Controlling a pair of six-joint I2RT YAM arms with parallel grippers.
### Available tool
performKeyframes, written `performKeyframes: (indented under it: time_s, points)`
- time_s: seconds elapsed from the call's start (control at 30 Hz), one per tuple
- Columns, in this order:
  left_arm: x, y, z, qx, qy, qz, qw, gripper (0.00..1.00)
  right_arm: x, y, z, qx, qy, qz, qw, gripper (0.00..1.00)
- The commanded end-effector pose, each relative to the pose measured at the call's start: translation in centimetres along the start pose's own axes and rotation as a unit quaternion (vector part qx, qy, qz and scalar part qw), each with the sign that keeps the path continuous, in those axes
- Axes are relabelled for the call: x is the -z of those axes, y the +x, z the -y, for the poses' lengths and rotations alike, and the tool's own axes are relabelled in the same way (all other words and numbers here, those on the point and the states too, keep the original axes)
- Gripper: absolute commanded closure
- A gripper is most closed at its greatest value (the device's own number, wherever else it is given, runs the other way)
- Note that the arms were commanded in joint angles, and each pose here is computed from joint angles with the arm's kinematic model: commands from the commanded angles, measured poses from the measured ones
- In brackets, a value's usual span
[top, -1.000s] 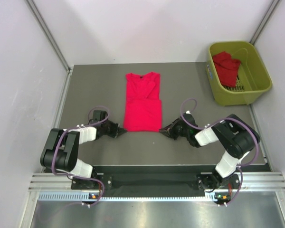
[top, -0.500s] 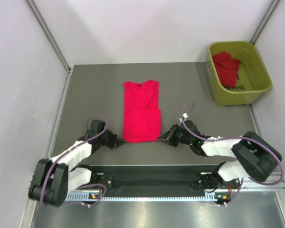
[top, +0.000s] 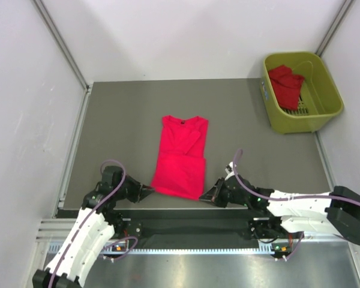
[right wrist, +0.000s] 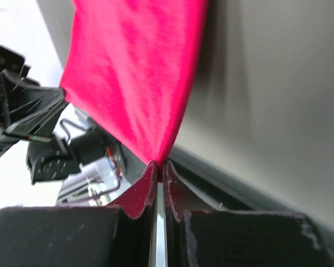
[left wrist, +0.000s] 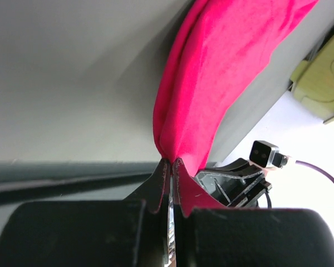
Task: Fold and stack the t-shirts
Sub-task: Fold the tshirt
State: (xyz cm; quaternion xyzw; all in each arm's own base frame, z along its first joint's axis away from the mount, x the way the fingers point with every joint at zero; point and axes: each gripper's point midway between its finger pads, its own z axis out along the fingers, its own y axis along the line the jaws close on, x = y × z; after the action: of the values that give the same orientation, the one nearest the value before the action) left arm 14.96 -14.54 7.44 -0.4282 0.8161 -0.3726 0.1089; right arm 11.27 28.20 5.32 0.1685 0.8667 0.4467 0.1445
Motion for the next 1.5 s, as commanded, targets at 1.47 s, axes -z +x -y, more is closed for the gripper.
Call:
performKeyframes:
  time_s: [1.47]
  points:
    - [-15.2, -18.4, 28.8, -0.152, 0.071, 0.043, 0.985, 1.00, -6.9, -32.3, -9.9, 0.062, 0.026, 0.031, 0.997, 1.00]
